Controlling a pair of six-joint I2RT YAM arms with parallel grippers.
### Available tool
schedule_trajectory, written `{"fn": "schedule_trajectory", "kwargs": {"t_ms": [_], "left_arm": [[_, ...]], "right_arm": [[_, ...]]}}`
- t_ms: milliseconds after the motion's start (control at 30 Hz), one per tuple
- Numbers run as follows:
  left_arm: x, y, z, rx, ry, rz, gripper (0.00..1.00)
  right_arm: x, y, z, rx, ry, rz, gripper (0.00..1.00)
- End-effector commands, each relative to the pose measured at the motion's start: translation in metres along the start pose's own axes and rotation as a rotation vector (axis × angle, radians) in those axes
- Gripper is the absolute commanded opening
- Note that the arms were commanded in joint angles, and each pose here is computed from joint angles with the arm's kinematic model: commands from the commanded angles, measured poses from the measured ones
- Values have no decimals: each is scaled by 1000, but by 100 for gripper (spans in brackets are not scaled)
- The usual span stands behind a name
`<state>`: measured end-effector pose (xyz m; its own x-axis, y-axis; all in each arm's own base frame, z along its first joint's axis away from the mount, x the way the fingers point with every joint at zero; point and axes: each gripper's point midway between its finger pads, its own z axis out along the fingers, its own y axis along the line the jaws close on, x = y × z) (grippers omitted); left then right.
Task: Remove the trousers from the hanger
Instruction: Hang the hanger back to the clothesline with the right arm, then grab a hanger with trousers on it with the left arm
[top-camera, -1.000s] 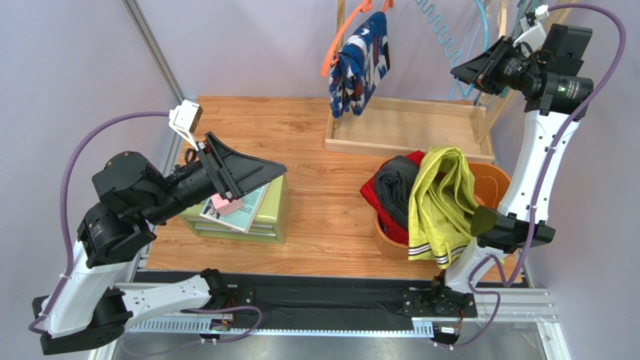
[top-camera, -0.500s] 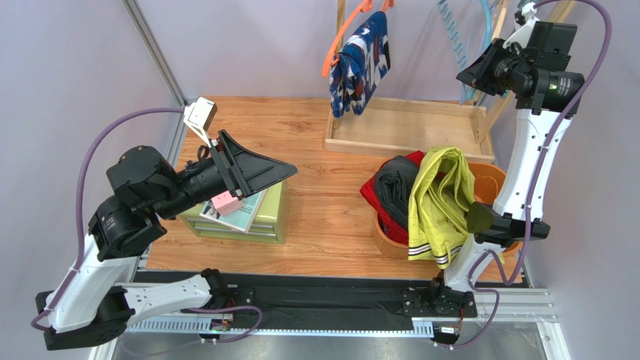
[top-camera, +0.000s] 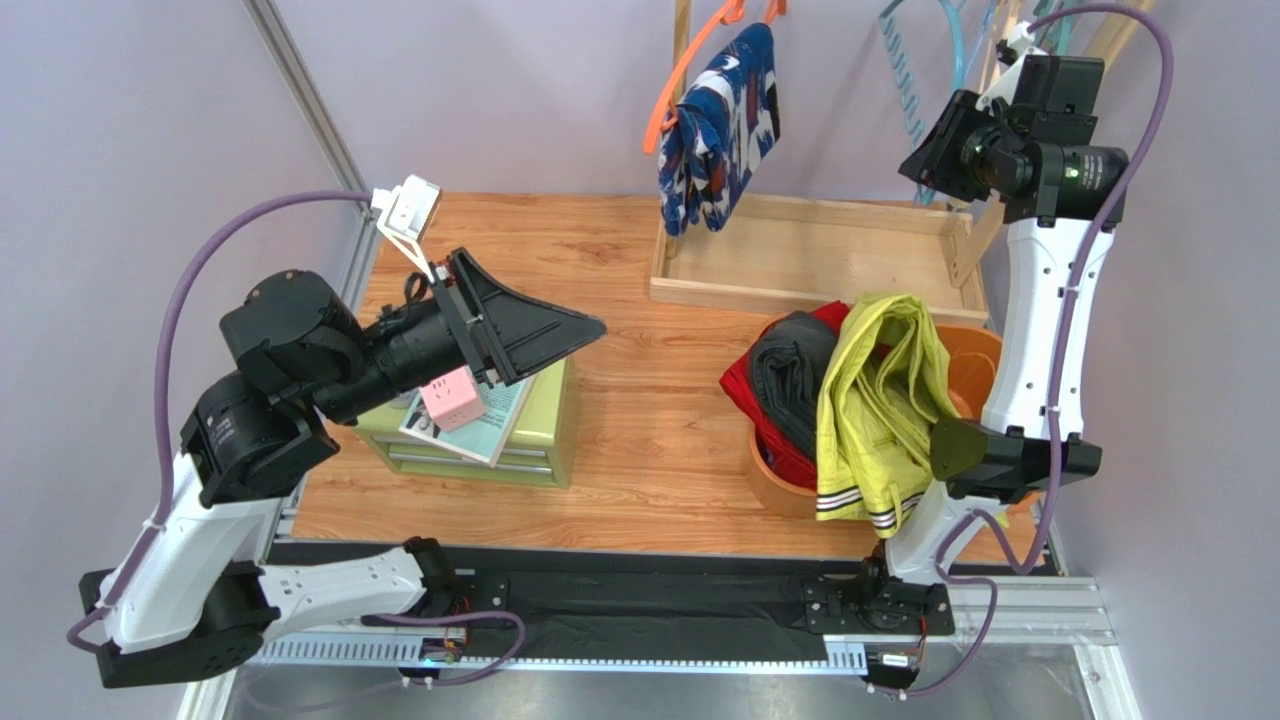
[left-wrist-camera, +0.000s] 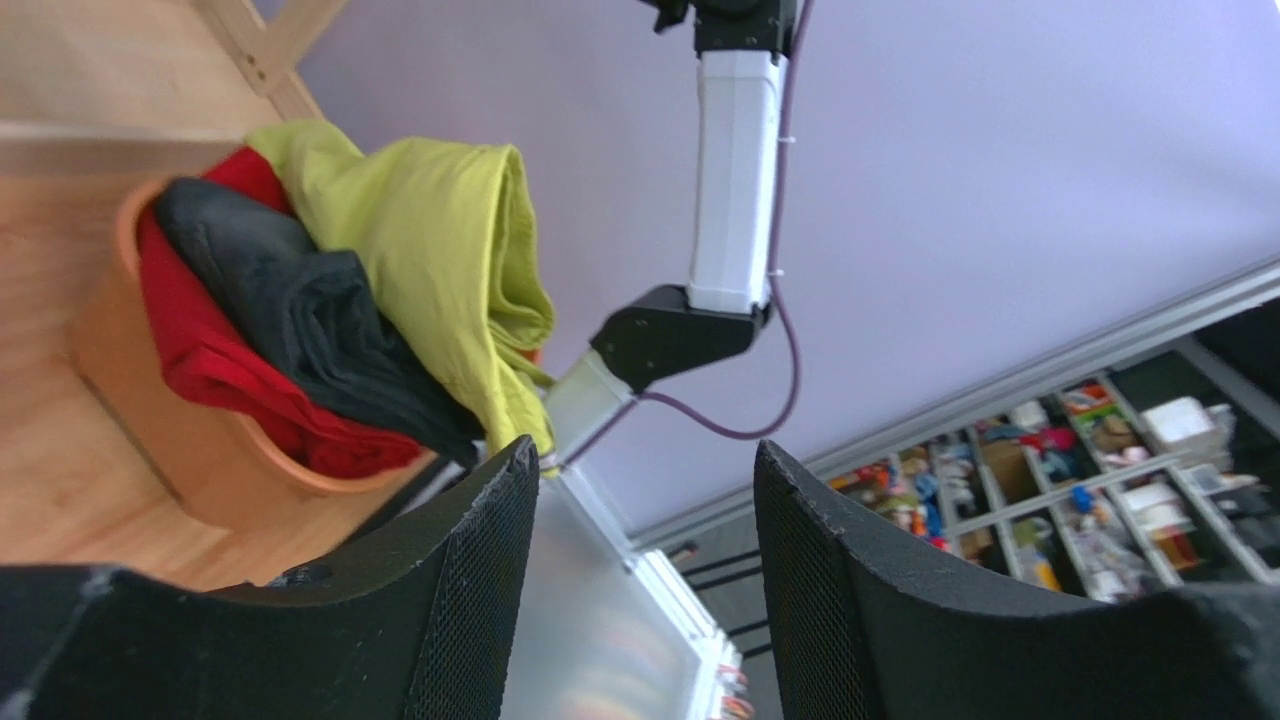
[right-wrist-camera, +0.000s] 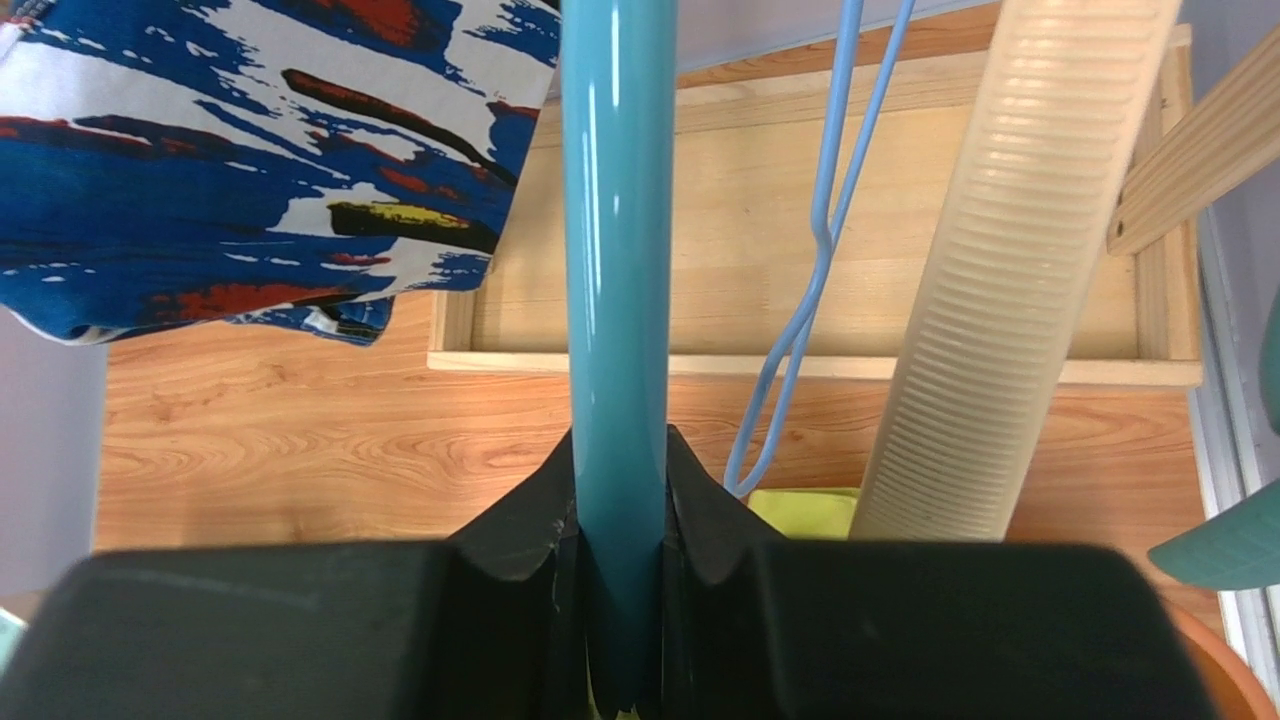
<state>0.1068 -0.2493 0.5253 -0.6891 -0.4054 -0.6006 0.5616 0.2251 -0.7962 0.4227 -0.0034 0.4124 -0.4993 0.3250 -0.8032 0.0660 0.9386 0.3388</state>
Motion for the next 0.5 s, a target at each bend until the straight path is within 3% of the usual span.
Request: {"fn": "schedule_trajectory", "kwargs": {"t_ms": [0, 100, 267, 467], "left_arm": [[-19, 9, 3, -63, -43, 259, 61], [-33, 26, 12, -146, -60, 407, 62], [-66, 57, 48, -245, -85, 589, 66], [-116, 107, 105, -348, -121, 745, 68]], "right_arm": [[22, 18, -35, -40, 58, 92, 42], [25, 32, -55, -82, 53, 131, 57], [38, 45, -97, -72, 32, 172, 74], [67, 46, -150, -67, 9, 213, 81]]}}
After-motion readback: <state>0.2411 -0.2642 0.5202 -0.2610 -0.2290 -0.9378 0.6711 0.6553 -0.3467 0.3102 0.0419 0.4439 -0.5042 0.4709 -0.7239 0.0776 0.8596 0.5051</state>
